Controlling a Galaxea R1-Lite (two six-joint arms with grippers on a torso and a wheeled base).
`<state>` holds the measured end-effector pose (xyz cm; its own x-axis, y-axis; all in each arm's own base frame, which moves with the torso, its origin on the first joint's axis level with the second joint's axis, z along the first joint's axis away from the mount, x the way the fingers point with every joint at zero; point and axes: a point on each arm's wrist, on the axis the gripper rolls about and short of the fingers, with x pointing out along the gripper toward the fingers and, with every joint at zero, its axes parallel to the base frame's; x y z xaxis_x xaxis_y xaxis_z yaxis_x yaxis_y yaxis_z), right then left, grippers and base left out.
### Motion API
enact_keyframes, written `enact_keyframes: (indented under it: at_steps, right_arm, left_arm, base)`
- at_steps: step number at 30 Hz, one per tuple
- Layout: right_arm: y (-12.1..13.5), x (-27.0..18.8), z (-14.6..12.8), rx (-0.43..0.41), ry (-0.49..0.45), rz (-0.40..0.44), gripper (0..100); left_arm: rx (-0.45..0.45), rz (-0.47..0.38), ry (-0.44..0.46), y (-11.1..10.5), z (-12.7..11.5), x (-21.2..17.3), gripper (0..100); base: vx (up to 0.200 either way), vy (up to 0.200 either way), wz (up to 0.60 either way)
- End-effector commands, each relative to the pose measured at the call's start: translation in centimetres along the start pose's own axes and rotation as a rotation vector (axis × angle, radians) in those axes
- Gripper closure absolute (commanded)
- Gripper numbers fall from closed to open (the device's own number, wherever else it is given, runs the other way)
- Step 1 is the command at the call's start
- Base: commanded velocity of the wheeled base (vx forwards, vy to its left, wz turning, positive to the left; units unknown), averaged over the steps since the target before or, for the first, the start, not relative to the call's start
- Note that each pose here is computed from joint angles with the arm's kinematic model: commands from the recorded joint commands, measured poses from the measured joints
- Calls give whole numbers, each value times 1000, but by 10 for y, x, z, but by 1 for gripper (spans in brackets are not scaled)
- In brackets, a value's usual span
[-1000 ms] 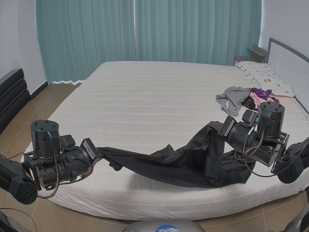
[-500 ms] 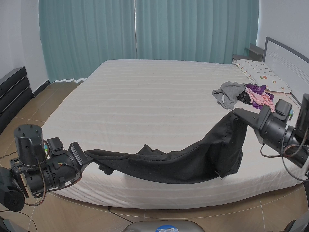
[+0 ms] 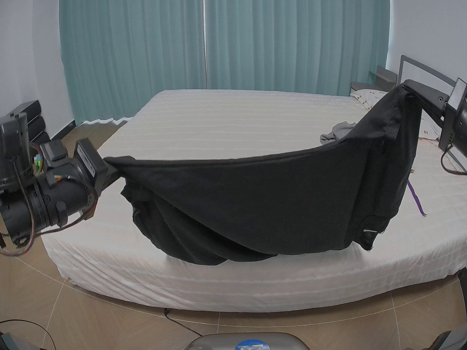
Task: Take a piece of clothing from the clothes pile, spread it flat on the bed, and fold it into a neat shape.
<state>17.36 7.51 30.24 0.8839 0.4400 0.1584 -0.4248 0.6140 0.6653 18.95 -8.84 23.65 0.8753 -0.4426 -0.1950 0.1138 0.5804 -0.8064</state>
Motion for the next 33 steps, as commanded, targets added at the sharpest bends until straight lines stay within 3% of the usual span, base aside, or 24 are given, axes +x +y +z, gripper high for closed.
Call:
enact_keyframes:
  at_steps: [1,10,15,24,33]
  right_arm:
    - [-33,56,9,-61,14,-90,100]
    - [-55,116,-3,-68,6,-99,100]
    - [-70,135,-14,-74,5,-100,100]
    - [-94,160,-30,-92,6,-135,100]
    - [-118,185,-54,-91,54,-181,100]
  left_arm:
    - [-2,29,-15,-16,17,32,100]
    - [-11,158,2,4,20,114,100]
    - [-15,182,-17,12,26,144,100]
    - [39,197,-31,24,38,174,100]
    - [40,228,-5,40,30,200,100]
  base:
    - [0,0,0]
    - [0,0,0]
    - [200,0,0]
    - [200,0,0]
    - [178,0,0]
